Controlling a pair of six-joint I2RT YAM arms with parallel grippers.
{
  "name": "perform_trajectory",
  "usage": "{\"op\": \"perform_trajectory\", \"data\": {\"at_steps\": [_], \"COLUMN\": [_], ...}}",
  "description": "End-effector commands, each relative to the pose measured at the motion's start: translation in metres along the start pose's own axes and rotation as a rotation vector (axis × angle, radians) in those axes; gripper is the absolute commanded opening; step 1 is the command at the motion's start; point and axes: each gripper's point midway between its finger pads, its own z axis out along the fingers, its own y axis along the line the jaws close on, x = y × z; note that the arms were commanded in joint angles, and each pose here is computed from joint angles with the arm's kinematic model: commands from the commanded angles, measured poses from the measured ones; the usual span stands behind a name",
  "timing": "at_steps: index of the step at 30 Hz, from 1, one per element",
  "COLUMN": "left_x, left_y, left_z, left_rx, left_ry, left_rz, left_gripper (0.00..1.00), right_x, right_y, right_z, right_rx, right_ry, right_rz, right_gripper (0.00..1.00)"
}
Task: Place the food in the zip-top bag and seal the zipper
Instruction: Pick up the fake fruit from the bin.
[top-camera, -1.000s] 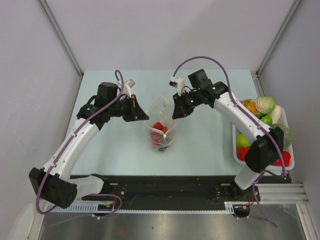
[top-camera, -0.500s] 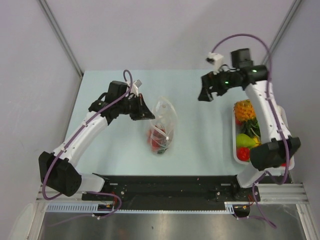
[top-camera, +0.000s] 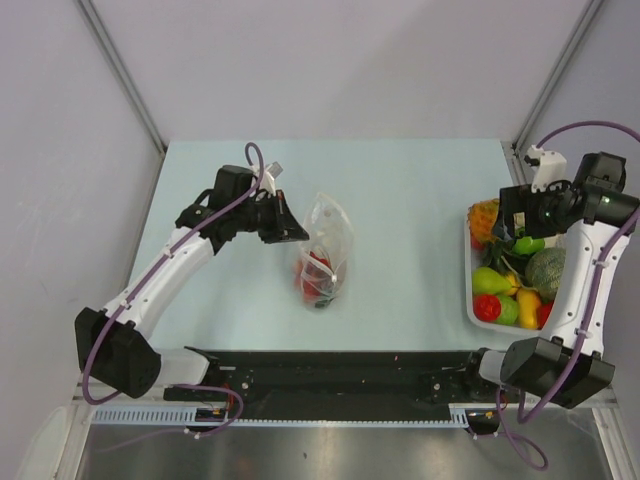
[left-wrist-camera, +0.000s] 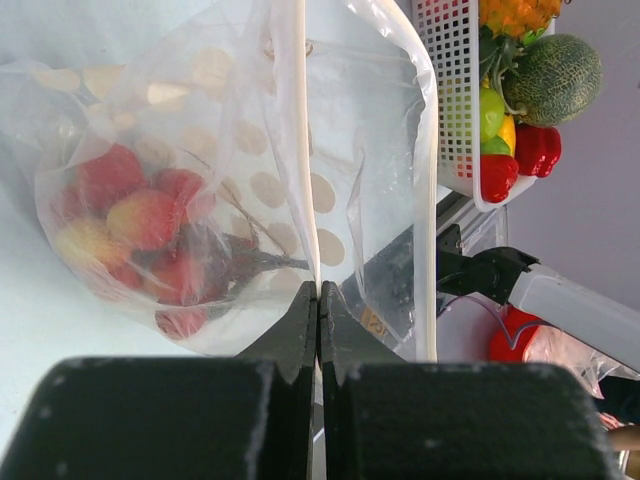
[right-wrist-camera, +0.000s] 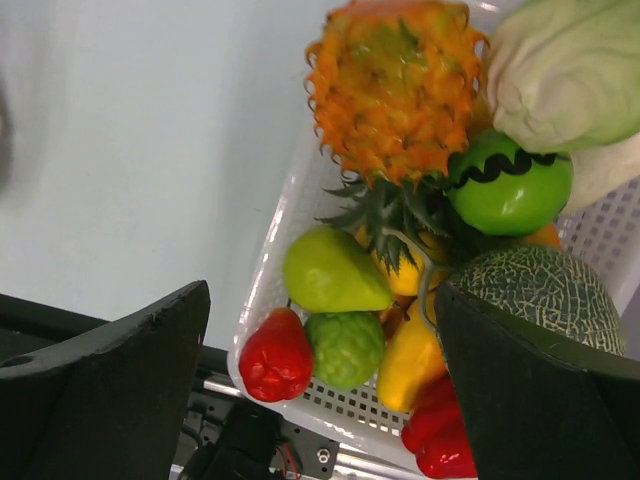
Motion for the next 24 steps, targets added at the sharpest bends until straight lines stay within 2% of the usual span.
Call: {"op": "perform_trajectory", "data": {"at_steps": [1, 10, 19, 24], "left_x": [-0.007, -0.004, -0.001, 0.001], "left_y": [-0.011, -0.008, -0.006, -0.005], "left_z": [-0.006, -0.004, 0.000, 0.002], "left_rx": [0.031, 0.028, 0.038, 0.040], "left_ry": [-0.035, -0.026, -0.010, -0.001], "left_rz": [0.051, 0.059, 0.056, 0.059], "left_gripper": [0.00, 0.00, 0.00, 0.00], "right_x": [0.000, -0.022, -0.037, -0.031], "right_y": [-0.025, -0.031, -0.044, -0.051], "right_z": [0.021, 0.068, 0.109, 0.125], "right_rx": [0.069, 0.060, 0.151, 0.162], "right_ry": [0.006, -0.007, -0.033, -0.012], "right_rz": [-0.025, -0.103, -0.163, -0.161], "right_gripper": [1.00, 1.00, 1.00, 1.00]}}
